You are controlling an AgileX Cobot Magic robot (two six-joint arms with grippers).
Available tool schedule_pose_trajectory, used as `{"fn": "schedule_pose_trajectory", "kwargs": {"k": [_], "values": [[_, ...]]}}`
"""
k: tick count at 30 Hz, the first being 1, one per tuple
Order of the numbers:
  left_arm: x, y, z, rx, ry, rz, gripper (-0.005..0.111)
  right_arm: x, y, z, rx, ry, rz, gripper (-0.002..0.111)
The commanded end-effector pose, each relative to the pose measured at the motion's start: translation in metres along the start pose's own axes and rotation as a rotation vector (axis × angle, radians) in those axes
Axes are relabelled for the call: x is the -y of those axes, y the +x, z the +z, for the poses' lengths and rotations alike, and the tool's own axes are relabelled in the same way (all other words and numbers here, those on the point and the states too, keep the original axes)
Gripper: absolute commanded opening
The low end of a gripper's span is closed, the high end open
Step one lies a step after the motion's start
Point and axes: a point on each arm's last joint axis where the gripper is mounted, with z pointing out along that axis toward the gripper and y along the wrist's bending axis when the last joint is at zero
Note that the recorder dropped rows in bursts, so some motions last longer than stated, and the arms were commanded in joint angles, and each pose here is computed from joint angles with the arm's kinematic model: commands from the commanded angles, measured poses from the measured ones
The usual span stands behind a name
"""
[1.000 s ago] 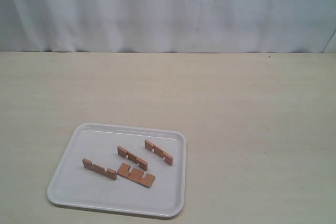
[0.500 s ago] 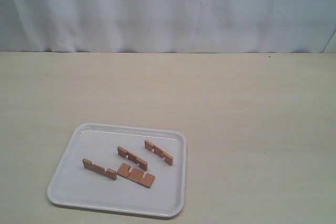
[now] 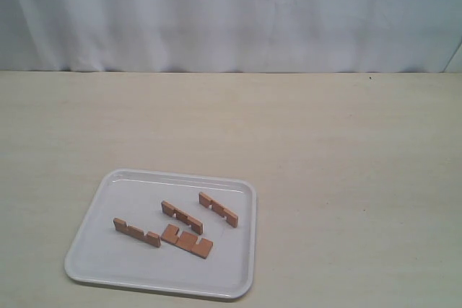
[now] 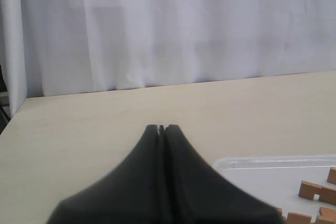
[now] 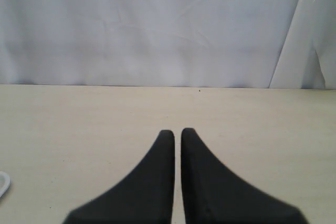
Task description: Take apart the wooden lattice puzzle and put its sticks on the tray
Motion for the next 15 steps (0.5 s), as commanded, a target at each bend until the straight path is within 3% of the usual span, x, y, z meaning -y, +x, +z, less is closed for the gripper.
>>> {"fn": "schedule_pose_trajectory", "kwargs": {"k": [1,15], "values": [[0.0000,-0.0003,0.0000,0.005,-0.001,-0.012,0.000,0.0000,0.0010,-0.0002,-0.001,0.000,-0.002,0.004],[0.0000,-0.0003,0.0000,0.005,-0.001,-0.012,0.000,0.0000,0.0010,-0.0002,-0.001,0.000,-0.001,0.004]]}}
